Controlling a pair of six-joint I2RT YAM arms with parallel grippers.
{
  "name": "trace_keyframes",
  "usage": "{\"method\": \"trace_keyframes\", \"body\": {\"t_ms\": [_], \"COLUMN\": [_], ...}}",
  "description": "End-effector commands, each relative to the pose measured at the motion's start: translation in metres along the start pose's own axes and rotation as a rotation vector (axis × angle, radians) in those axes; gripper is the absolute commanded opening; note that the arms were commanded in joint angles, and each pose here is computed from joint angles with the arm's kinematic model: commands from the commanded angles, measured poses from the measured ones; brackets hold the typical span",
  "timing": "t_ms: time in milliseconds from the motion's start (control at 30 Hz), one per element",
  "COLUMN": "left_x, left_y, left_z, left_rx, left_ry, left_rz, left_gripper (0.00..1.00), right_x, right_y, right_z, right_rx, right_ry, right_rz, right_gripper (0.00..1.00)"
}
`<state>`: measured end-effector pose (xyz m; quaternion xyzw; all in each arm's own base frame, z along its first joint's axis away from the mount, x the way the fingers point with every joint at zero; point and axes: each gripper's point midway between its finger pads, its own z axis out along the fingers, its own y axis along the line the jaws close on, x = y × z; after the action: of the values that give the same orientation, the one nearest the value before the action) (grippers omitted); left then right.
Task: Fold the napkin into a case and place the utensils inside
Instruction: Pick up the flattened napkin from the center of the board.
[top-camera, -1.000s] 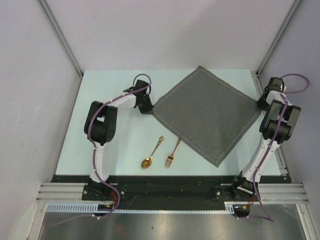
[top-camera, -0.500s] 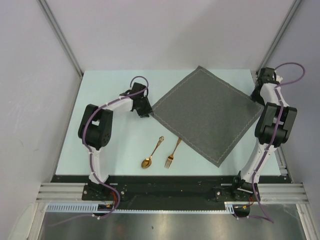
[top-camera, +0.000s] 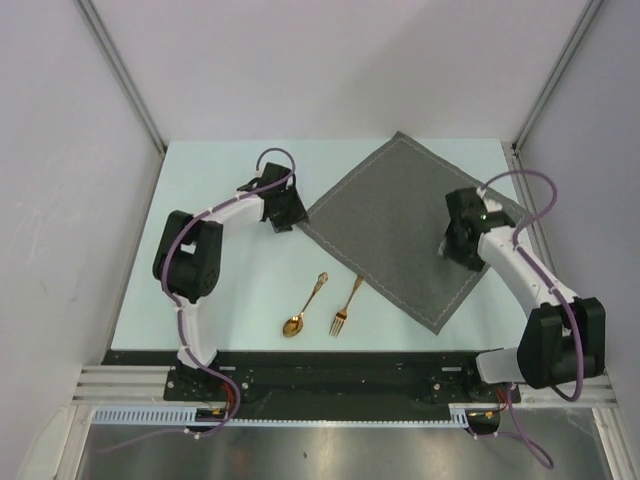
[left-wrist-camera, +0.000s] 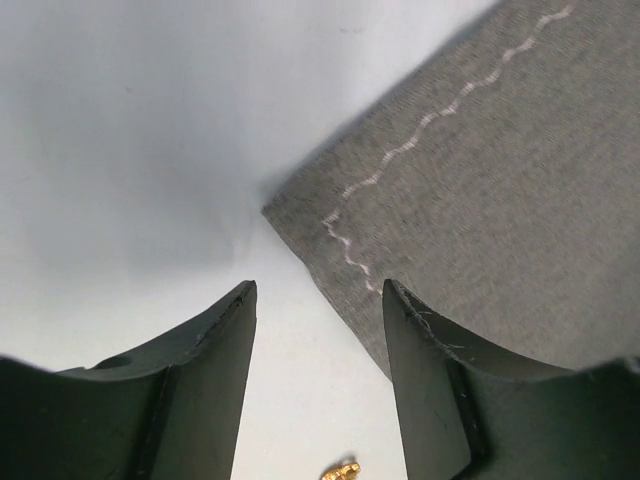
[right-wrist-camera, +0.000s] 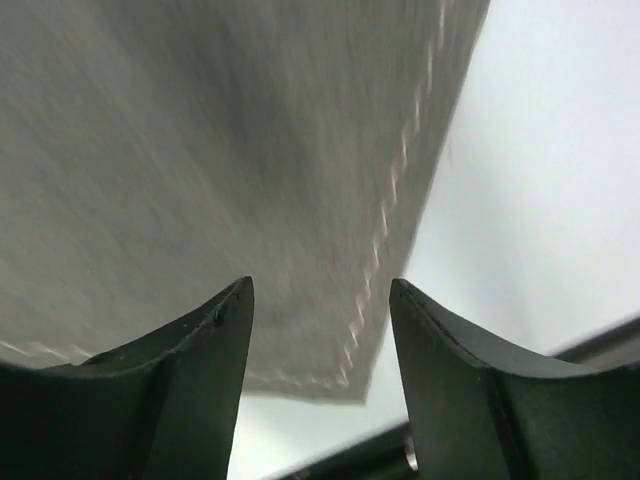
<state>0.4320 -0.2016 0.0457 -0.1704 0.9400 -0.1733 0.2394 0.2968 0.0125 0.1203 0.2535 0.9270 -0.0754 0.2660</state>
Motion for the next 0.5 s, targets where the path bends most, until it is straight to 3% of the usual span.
{"method": "trace_keyframes", "body": {"t_ms": [0,233,467], "left_x": [-0.013,-0.011,-0.009], "left_y": [-0.001,0.009,0.01], "left_z": [0.004,0.016,0.019], "left_rx": [-0.048,-0.127,-0.128], "left_ry": [-0.063,-0.065,-0.057], "left_rz": [0.0,0.007,-0.005], "left_gripper": [0.58,0.6,0.59], "right_x": [0.072,0.131,0.179], "right_y": [-0.012,-0.009,-0.026], "right_z": [-0.018,-0.033,-0.016], "right_rx": [0.012,-0.026,0.009], "right_ry": [0.135,0.208,0.282], "right_rz": [0.061,0.136,0.269], "right_gripper": [0.6,0.57,0.54]}}
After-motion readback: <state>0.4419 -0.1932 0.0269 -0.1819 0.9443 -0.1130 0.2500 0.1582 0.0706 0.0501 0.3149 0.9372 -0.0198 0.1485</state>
